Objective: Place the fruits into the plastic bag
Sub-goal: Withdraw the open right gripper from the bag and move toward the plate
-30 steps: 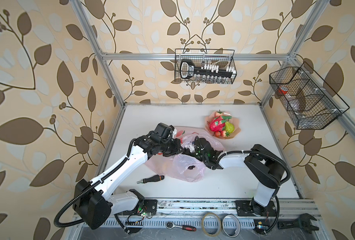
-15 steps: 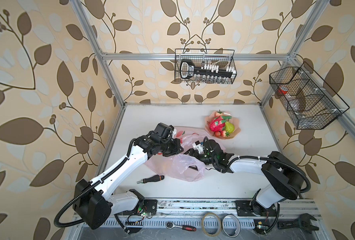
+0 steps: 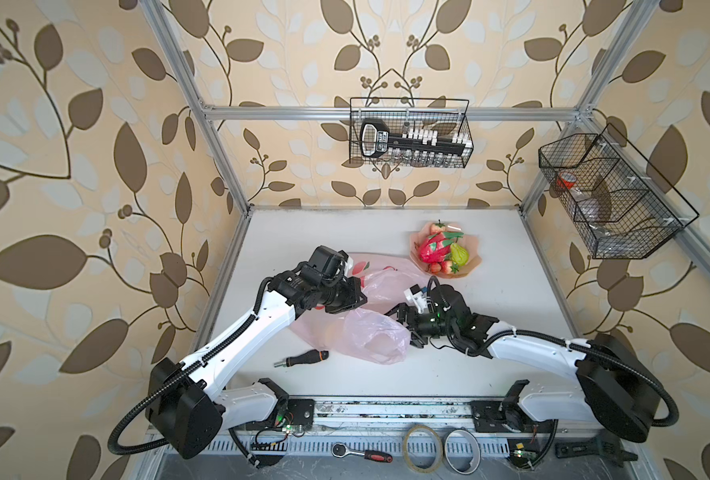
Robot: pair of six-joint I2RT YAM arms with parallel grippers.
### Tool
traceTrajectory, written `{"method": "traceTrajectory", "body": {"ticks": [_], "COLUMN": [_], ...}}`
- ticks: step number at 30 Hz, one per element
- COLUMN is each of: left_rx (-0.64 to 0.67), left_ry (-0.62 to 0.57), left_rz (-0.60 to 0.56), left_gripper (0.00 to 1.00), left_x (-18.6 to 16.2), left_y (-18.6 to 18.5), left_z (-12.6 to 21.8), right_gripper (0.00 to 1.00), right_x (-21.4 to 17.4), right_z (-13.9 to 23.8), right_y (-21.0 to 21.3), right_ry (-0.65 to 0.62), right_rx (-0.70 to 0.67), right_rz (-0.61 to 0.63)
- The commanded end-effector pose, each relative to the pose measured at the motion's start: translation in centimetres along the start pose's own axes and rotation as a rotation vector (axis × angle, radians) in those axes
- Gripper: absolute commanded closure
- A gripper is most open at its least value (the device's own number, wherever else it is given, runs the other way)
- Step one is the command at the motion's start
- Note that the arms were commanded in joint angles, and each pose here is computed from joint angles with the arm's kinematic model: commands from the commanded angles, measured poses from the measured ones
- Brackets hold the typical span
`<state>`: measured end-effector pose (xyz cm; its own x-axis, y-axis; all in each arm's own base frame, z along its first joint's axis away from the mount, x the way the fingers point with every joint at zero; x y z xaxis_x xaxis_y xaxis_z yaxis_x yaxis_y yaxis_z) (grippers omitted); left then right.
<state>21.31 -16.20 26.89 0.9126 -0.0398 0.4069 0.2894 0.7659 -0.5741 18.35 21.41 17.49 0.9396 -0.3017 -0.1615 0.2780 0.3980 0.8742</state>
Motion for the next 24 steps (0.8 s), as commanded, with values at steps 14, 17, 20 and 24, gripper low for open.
{"method": "traceTrajectory", "body": {"ticks": [14,17,20,24], "left_rx": [-0.015,-0.016,-0.015,-0.016], "left_ry": [-0.041,-0.043,-0.043,-0.043], "left_rz": [-0.037,-0.039,-0.040,-0.039], "left_gripper": [1.00,1.00,1.00,1.00], "left_x": [0.8,0.7,0.7,0.6], "left_y": [-0.9,-0.9,-0.9,-0.9], "left_z": [1.2,1.2,1.3,1.4], "right_gripper": [0.00,0.00,0.00,0.00], "right_x": [-1.1,-1.2,-1.1,-0.8], "right_z": [7.7,8.9,9.9,11.2], "right_y": [-3.3,-3.4,-3.3,-3.2], "right_ry": [-0.176,-0.208,-0.230,-0.263], "right_rx": [-0.081,-0.073,-0.064,-0.068], "right_rz": [-0.028,-0.035,-0.044,-0.047]}}
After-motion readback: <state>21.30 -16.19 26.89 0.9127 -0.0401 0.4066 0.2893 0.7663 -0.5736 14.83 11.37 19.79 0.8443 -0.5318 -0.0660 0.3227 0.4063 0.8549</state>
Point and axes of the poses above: each gripper's point midway between its finger pads, its own z axis back along the fingers, its own y axis along the line the jaws close on, x = y × z, the point moved 10 cm from there along z, back along the fingers, and after that the axes turned 15 degrees about -z, right-handed, at the moved point
